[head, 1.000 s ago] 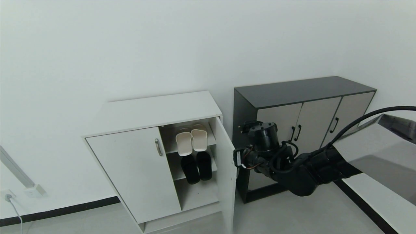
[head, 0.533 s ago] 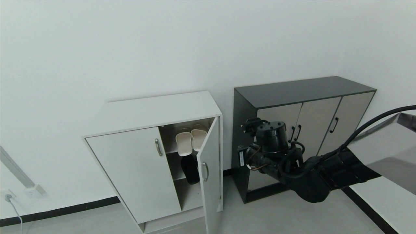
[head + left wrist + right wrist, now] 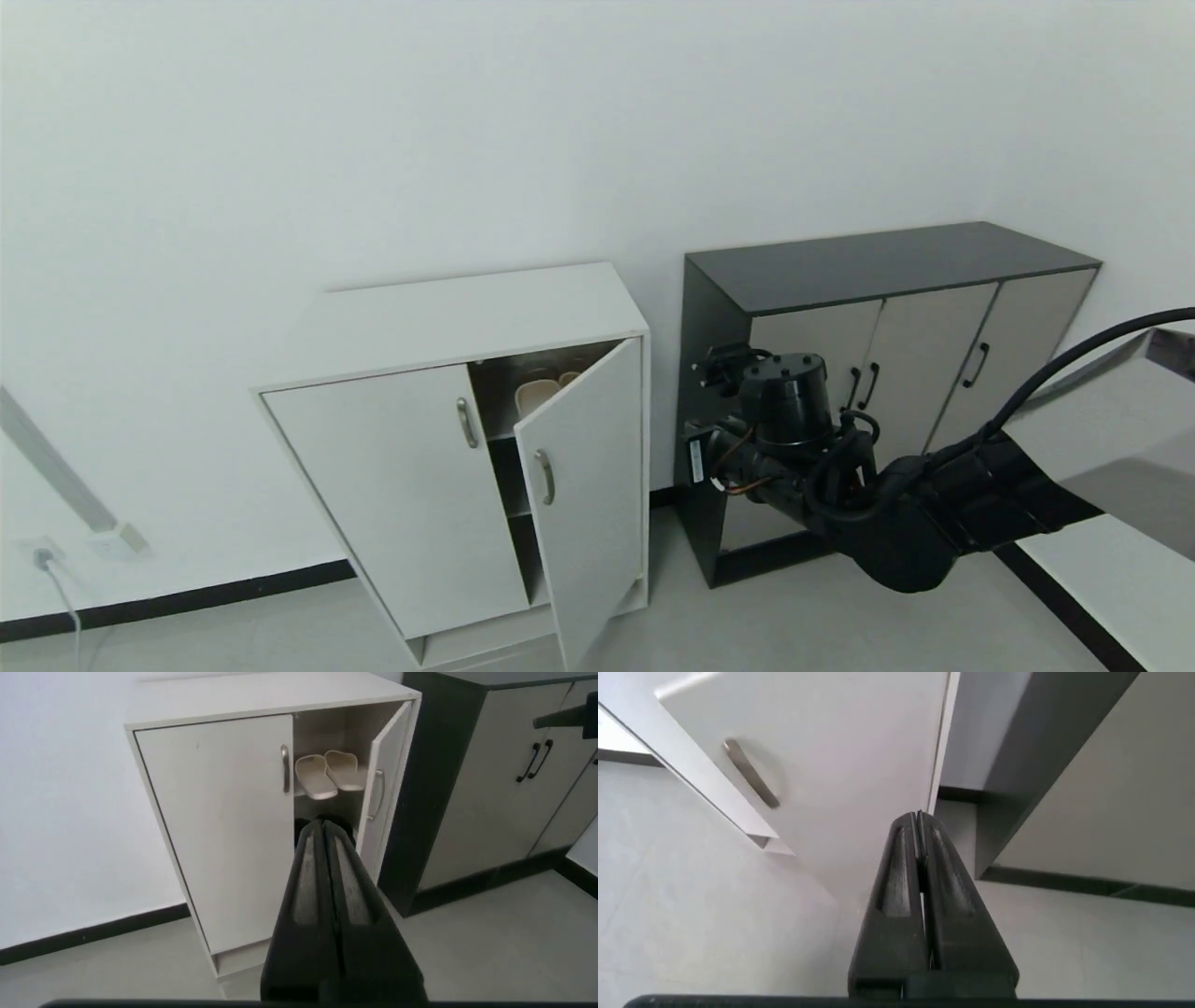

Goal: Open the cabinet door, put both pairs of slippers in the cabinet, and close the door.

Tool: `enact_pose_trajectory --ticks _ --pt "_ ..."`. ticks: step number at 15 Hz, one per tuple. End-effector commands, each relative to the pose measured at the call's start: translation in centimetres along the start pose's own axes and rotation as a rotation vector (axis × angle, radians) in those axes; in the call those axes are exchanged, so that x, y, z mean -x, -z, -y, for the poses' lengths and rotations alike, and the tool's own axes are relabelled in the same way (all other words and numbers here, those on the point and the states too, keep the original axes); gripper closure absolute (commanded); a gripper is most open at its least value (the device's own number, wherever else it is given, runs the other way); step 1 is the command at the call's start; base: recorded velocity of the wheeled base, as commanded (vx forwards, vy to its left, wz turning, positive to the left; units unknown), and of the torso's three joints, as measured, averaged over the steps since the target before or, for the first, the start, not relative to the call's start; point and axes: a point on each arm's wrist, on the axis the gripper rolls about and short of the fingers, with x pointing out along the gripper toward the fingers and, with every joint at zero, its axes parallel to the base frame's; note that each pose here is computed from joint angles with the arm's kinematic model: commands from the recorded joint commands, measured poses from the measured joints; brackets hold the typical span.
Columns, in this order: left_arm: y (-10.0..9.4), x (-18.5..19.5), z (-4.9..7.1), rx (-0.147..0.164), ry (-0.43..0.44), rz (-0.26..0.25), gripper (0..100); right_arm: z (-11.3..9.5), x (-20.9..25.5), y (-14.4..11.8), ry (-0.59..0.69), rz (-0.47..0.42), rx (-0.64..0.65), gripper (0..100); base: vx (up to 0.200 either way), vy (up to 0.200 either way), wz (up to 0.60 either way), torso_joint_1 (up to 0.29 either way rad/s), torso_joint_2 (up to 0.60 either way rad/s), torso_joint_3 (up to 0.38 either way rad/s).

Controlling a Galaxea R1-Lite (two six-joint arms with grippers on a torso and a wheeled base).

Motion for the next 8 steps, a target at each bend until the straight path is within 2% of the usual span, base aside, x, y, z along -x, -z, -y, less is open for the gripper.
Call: enact_pose_trajectory --ticks 1,3,8 --pt "0.00 -0.01 0.00 -0.001 0.000 -0.001 100 -0.06 -0.02 0.07 -0.002 -0.002 0.001 100 0.000 0.000 0.60 0.002 0.00 -0.007" --pt "0.00 -0.01 0.00 -0.001 0.000 -0.001 100 -0.06 -0.06 0.12 -0.002 -0.004 0.001 100 0.000 0.000 0.60 0.007 0.00 0.000" --pt "0.00 -0.01 0.00 -0.001 0.000 -0.001 100 0.02 -0.17 0.76 -0.012 -0.025 0.005 100 0.000 0.000 0.00 0.000 0.00 0.000"
